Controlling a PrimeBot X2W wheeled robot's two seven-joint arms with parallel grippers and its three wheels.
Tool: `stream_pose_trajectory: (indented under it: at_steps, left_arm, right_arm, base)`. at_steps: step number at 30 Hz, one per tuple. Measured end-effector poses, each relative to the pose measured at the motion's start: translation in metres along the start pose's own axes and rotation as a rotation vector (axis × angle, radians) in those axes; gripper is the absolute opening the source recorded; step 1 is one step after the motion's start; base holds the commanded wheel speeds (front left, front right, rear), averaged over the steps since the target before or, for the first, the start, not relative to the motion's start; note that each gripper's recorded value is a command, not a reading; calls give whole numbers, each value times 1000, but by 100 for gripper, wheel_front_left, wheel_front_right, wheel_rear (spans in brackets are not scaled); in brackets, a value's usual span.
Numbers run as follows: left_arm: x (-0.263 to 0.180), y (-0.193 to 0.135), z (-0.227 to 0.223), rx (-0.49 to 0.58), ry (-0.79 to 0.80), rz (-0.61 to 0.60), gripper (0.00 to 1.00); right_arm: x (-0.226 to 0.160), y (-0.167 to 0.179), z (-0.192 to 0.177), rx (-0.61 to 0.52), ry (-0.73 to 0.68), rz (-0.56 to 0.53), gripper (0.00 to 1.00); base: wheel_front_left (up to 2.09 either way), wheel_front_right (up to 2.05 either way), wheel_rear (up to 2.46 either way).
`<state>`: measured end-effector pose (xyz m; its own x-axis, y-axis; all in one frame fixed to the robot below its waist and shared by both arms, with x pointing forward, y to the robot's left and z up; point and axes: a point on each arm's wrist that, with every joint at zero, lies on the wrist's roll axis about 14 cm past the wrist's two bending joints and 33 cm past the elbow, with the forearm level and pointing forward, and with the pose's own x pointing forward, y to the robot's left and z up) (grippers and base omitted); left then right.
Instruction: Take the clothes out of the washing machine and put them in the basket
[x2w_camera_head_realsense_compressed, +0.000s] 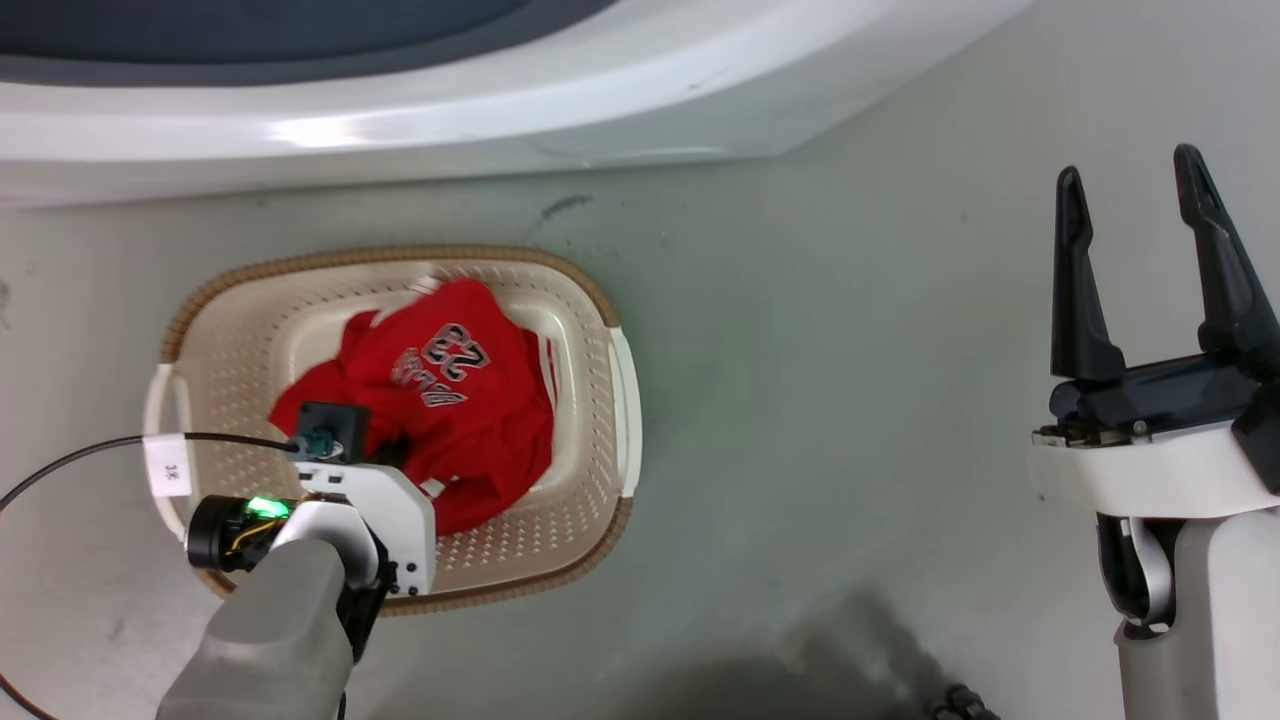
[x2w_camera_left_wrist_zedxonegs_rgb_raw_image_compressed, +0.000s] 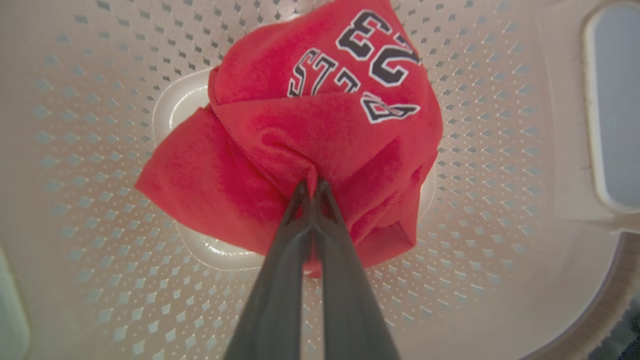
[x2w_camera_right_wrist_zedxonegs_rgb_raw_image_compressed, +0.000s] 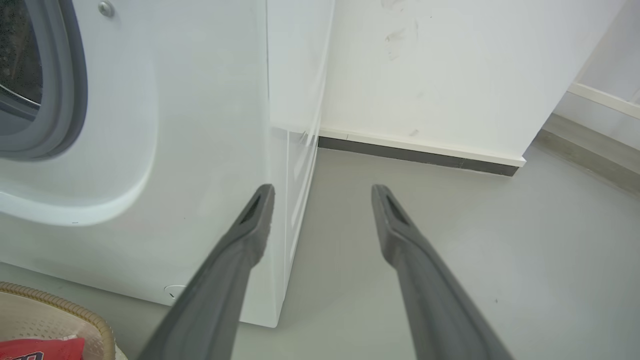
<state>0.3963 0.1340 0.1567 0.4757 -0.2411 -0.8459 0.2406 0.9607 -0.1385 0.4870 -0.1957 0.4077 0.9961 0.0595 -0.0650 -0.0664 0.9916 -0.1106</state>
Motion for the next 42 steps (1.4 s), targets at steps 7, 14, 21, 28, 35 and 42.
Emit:
stream_pose_trajectory:
  at_steps: [7,14,21,28,35,42]
  left_arm:
    - [26,6,-28,-72,118,38,0]
    - [27,3,-29,-78,131,35,100]
    - [11,0,-14,-59,69,33,100]
    - [-18,-6,12,-80,-46,41,100]
    - [-57,-6,57,-77,-240,76,100]
    - [-109,1,95,-69,-457,143,100]
  right_arm:
    - [5,-5,-24,-3,44,-12,100]
    - [5,-6,-26,0,50,-14,100]
    - [3,-6,-2,11,0,-14,100]
    - [-12,-4,23,22,-35,-15,100]
    - [-34,-2,46,22,-63,-14,100]
    - [-52,5,68,27,-106,0,100]
  base:
    - [0,0,0]
    - [0,0,0]
    - [0,0,0]
    - [0,0,0]
    - [0,0,0]
    - [0,0,0]
